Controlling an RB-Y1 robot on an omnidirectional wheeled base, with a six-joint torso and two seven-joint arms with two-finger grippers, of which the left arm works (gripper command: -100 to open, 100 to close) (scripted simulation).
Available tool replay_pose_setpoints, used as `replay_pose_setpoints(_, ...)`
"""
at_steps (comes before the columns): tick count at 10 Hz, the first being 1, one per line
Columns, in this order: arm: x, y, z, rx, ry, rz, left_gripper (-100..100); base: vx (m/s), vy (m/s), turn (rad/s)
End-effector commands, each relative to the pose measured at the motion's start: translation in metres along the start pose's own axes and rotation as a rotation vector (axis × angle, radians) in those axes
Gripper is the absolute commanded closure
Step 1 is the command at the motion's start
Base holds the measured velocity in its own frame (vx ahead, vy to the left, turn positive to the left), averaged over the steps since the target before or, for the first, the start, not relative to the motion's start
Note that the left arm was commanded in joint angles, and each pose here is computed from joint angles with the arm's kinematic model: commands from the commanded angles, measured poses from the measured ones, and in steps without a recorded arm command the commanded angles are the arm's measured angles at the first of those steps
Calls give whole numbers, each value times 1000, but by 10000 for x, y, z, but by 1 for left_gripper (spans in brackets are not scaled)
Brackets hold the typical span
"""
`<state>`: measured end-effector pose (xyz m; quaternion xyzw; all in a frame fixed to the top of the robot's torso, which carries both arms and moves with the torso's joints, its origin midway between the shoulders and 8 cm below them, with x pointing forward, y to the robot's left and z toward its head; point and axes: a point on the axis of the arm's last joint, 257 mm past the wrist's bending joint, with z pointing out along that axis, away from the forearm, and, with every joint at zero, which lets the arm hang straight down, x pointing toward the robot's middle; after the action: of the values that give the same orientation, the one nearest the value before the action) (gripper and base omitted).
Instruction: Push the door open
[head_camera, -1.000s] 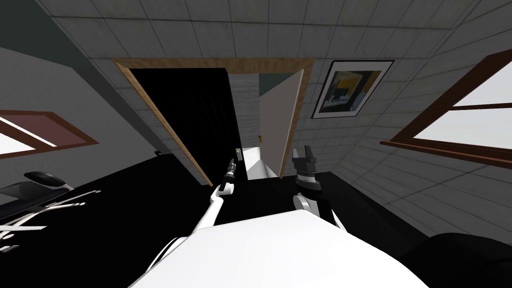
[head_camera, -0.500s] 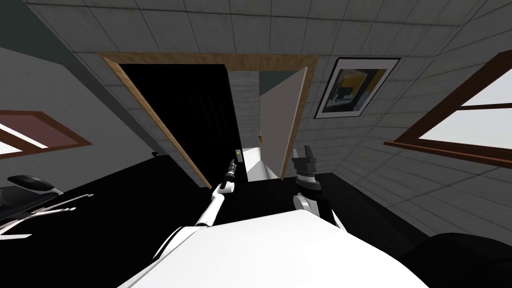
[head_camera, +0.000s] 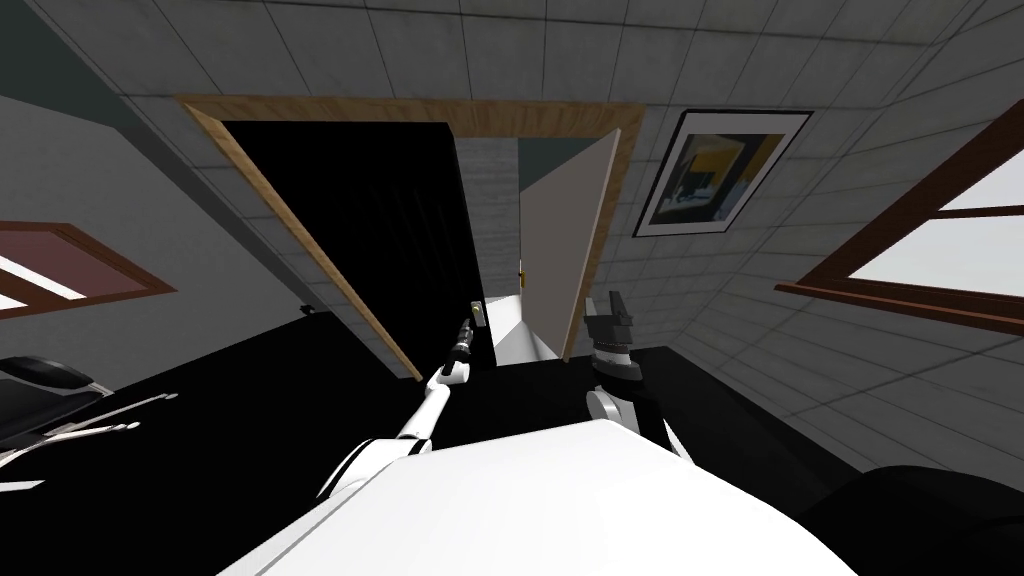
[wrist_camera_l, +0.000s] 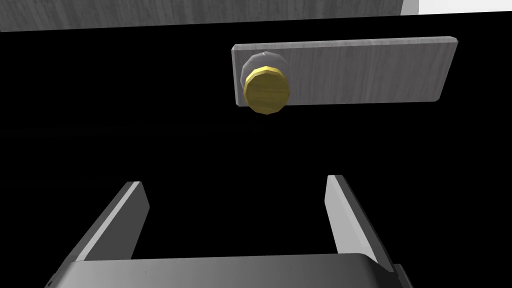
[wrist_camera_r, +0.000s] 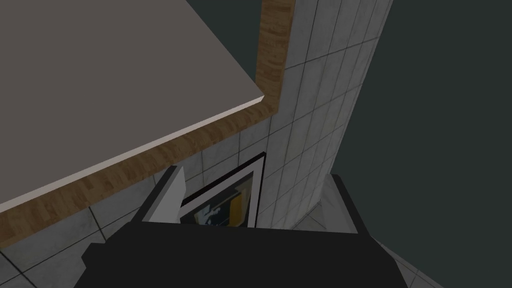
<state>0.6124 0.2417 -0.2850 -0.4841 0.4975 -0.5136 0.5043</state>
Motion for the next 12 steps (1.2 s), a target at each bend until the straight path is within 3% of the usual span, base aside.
replay_pose_setpoints(1,-11,39,22,-12,-3,-2,-100,66,17,-9)
replay_pose_setpoints(6,-45,102,47,-32,-10,-4,-100,66,14,-10)
replay_pose_setpoints(12,-126,112,45,-34,-25,-5,-100,210,-4,-26)
